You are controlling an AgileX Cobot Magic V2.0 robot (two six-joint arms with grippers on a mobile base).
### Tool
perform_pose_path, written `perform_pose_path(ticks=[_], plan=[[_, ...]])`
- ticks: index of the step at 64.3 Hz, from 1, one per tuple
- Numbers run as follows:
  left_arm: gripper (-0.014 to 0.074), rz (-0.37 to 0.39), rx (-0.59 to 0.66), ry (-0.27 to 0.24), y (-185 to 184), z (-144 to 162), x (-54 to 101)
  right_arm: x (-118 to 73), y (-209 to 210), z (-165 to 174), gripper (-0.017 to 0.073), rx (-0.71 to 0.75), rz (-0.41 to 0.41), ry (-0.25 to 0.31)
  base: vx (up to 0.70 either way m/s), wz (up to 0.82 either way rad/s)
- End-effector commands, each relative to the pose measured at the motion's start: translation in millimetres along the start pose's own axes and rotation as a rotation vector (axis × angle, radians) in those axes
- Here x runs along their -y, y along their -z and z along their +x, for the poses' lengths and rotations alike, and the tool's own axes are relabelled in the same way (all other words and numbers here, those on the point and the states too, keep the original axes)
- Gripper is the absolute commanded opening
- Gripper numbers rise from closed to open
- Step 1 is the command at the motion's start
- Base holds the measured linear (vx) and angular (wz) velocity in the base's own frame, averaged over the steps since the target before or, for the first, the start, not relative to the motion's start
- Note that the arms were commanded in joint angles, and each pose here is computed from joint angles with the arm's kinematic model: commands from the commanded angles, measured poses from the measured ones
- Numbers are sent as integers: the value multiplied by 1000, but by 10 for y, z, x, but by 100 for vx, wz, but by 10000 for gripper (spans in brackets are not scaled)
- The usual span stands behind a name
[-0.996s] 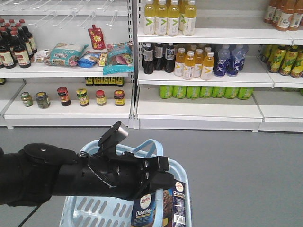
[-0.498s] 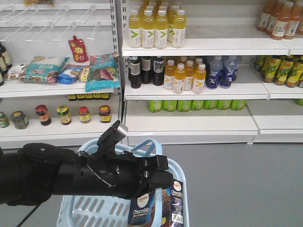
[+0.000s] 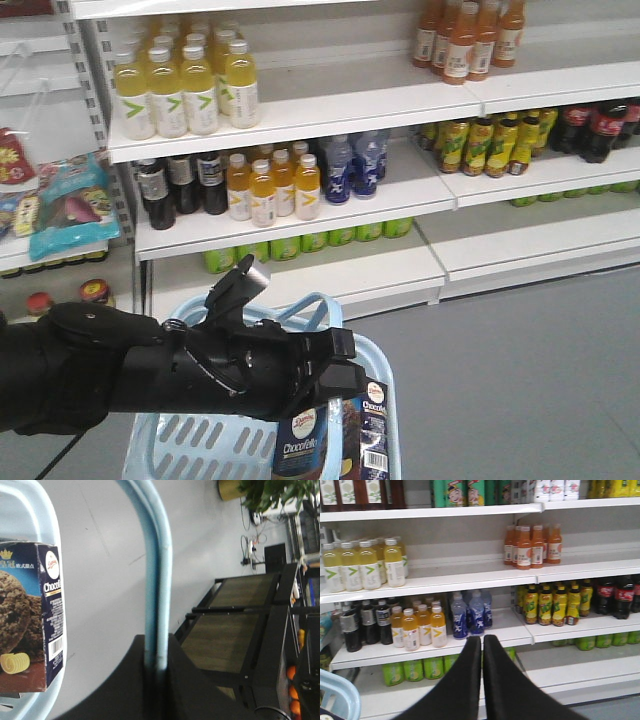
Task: Left arm holds basket, right arm returns cookies
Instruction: 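Turn the base past the potted plant, basket held in left gripper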
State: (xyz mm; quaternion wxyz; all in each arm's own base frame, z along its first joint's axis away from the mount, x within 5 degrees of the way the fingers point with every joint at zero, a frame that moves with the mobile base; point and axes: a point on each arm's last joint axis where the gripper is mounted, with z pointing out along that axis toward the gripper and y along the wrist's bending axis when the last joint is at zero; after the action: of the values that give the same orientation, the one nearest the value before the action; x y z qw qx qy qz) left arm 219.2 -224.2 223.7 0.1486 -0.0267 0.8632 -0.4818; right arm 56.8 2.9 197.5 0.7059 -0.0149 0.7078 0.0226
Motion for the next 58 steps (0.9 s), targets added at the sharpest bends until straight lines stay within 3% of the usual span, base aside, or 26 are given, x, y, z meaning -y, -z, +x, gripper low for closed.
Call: perform_pose_path(ticks=[1,58], plan=[[-8,111,28,21,107,-51,237,0,11,-71,-8,87,2,2,23,-55],[-8,110,29,22,107,-51,237,0,11,-71,-8,87,2,2,16,-54]])
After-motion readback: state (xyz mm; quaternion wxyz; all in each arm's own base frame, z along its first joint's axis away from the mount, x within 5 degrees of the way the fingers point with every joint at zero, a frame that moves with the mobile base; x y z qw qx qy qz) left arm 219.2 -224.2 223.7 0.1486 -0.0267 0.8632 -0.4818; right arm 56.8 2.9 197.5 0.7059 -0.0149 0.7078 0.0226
